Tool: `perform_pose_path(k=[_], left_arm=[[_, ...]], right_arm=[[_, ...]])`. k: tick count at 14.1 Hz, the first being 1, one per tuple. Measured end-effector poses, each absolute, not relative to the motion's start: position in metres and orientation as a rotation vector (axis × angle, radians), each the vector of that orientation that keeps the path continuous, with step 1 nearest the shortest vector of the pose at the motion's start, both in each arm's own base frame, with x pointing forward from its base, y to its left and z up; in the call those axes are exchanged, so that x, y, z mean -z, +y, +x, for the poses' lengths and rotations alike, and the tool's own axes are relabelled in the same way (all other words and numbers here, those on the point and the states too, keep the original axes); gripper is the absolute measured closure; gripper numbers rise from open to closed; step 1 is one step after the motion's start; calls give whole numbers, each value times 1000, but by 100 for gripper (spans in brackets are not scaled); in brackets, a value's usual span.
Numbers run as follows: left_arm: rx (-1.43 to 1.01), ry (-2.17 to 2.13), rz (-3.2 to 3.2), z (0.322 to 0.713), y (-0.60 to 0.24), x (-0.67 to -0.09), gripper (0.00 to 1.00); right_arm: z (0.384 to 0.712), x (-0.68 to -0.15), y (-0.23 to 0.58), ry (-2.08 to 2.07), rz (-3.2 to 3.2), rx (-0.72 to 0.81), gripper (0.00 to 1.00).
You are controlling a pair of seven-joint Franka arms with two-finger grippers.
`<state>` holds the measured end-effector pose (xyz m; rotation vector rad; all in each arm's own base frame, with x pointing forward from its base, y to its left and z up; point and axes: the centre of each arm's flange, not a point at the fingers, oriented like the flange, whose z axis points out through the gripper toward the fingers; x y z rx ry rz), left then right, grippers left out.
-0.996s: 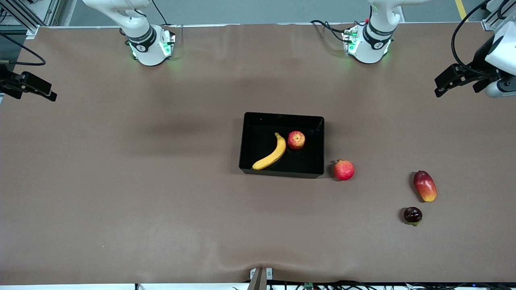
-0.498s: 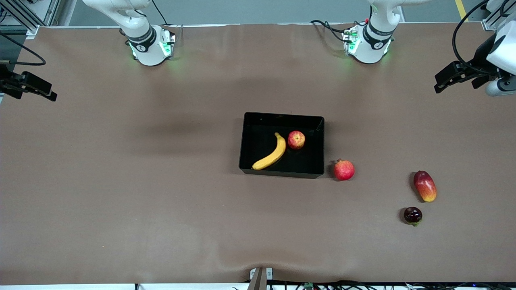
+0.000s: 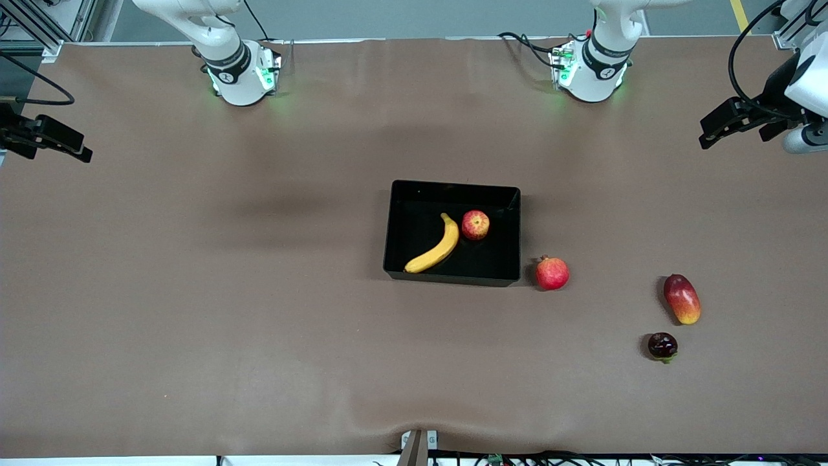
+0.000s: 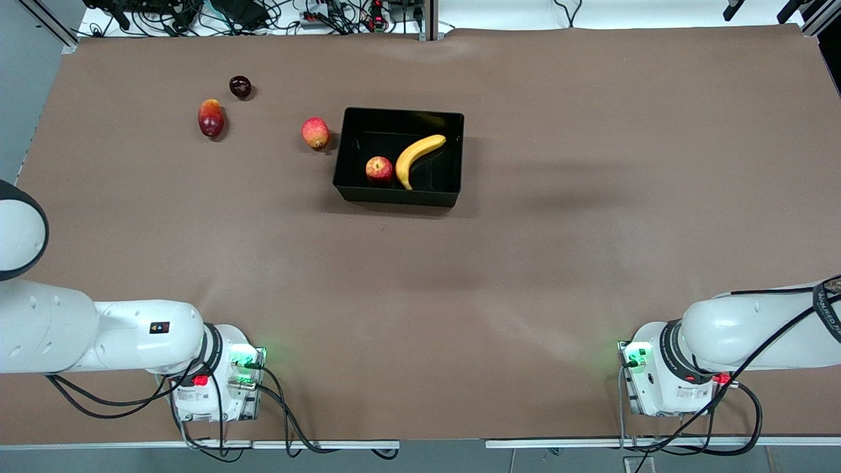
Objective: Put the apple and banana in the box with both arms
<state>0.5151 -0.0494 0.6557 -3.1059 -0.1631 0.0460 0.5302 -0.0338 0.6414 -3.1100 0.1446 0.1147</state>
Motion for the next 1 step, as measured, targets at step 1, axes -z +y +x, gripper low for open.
perform_pose_path(k=[1], left_arm=[[-45, -164, -3106, 515, -49, -656, 0]], right_arm=[[530, -641, -34, 144, -3110, -115, 0]])
